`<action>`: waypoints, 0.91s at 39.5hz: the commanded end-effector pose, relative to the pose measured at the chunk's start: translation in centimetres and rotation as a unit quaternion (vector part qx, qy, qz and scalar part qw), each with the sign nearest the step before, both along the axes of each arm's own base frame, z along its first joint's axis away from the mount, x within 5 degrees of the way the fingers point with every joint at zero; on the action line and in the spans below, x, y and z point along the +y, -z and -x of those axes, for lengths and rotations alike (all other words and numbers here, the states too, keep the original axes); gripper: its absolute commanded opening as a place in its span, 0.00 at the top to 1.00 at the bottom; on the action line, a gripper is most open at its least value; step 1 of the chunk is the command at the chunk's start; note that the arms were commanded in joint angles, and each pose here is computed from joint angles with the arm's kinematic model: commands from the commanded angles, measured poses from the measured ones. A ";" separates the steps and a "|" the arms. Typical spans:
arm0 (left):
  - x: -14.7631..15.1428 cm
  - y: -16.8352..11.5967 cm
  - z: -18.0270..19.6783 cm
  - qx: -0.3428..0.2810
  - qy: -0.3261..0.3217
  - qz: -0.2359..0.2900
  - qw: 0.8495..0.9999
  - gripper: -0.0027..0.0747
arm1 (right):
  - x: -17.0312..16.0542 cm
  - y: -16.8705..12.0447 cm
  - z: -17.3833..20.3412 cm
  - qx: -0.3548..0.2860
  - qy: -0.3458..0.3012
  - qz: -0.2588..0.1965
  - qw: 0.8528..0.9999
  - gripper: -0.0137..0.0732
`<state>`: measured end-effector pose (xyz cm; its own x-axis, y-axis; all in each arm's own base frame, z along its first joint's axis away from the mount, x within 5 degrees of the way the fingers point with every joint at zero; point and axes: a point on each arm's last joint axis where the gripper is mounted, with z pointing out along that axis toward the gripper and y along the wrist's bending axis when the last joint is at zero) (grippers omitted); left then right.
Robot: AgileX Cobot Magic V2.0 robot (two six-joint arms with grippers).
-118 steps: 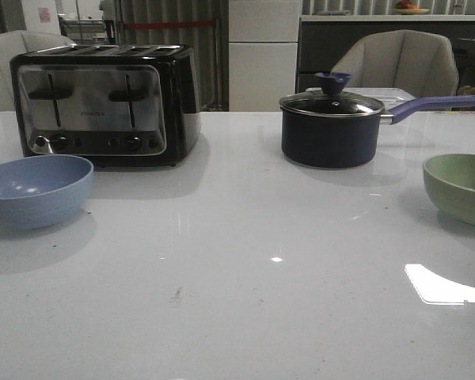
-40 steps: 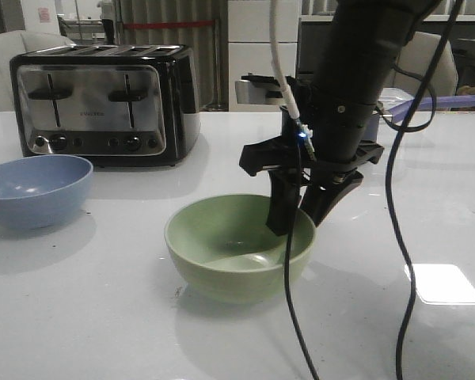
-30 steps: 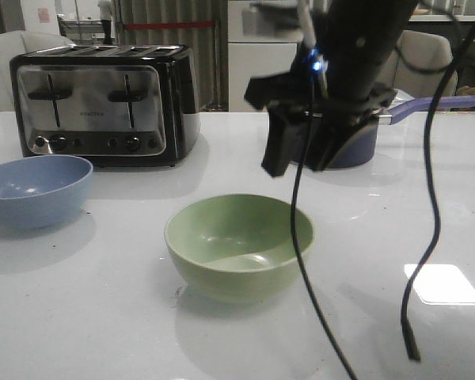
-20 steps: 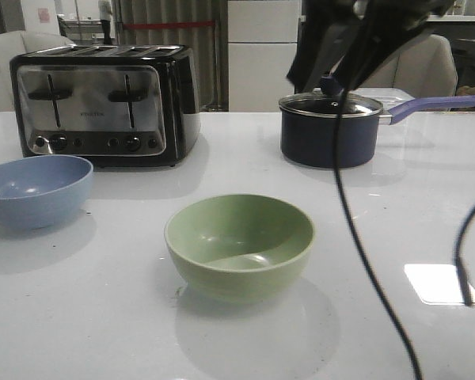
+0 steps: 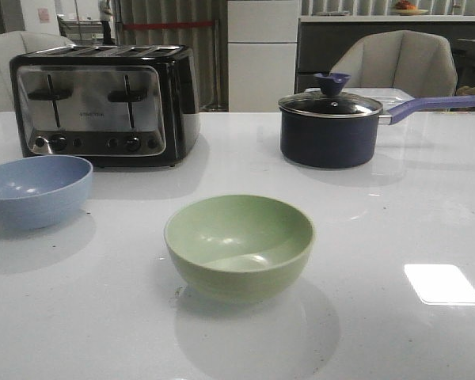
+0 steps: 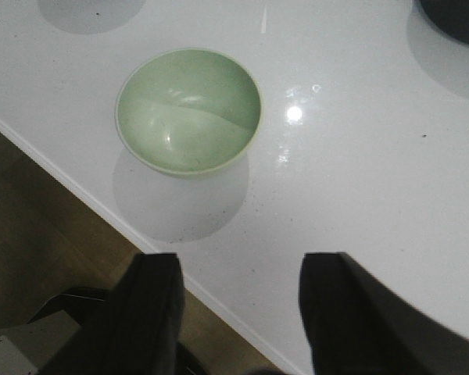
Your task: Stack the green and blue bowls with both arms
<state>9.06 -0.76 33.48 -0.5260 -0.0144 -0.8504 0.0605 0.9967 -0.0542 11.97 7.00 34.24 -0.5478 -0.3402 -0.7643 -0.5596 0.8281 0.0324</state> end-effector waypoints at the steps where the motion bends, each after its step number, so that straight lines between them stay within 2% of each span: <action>1: 0.0 -1.4 -0.5 -0.048 -0.003 0.008 0.999 0.26 | -0.8 -1.0 1.7 -0.058 0.005 -0.031 0.998 0.33; 11: 0.0 -1.4 -0.5 -0.048 -0.003 0.008 0.999 0.26 | -2.3 -0.1 4.8 -0.089 0.004 -0.046 0.995 0.33; 23: 0.1 -1.3 -0.7 -0.044 -0.004 -0.001 0.999 0.26 | -2.4 0.2 5.2 -0.089 0.003 -0.045 0.995 0.33; 31: 0.0 -1.3 -2.7 0.011 0.003 -0.015 1.000 0.26 | -2.4 0.2 5.2 -0.087 0.003 -0.044 0.995 0.33; 36: 0.0 -1.7 -5.4 0.044 0.004 -0.015 0.999 0.26 | -2.4 0.2 5.2 -0.087 0.003 -0.044 0.995 0.33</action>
